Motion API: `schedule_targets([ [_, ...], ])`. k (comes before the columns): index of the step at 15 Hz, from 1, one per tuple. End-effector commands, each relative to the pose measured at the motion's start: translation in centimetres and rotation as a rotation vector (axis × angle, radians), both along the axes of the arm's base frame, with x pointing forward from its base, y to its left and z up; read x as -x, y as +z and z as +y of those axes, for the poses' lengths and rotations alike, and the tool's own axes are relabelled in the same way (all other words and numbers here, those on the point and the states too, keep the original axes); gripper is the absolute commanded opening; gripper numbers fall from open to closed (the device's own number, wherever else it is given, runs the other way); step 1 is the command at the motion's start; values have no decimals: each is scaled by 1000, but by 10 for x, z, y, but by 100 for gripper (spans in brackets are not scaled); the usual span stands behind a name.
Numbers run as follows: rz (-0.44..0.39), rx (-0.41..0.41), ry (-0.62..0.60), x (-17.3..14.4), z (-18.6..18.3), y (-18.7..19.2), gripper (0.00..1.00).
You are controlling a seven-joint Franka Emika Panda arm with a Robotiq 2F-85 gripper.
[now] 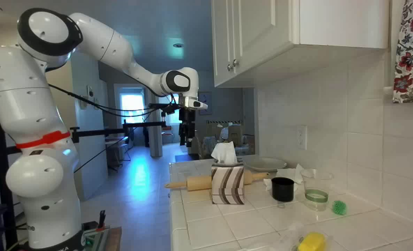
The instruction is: Pick up the napkin from the box and put it on the counter
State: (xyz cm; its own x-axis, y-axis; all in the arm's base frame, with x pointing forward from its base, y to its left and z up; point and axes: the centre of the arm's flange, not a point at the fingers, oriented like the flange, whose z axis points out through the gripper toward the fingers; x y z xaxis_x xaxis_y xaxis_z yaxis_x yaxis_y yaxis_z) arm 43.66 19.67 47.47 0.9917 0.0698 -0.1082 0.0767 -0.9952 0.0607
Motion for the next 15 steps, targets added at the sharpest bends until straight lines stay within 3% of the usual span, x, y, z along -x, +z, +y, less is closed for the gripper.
schedule_targets([
  [1, 0, 0, 0, 0, 0, 0, 100],
  [7, -18, 27, -21, 0, -8, 4, 100],
  [8, -76, 86, -108, 0, -23, 10, 100],
  [10, -135, 106, -181, -1, -45, 20, 100],
  [15, -359, 179, -246, -15, -93, 46, 100],
])
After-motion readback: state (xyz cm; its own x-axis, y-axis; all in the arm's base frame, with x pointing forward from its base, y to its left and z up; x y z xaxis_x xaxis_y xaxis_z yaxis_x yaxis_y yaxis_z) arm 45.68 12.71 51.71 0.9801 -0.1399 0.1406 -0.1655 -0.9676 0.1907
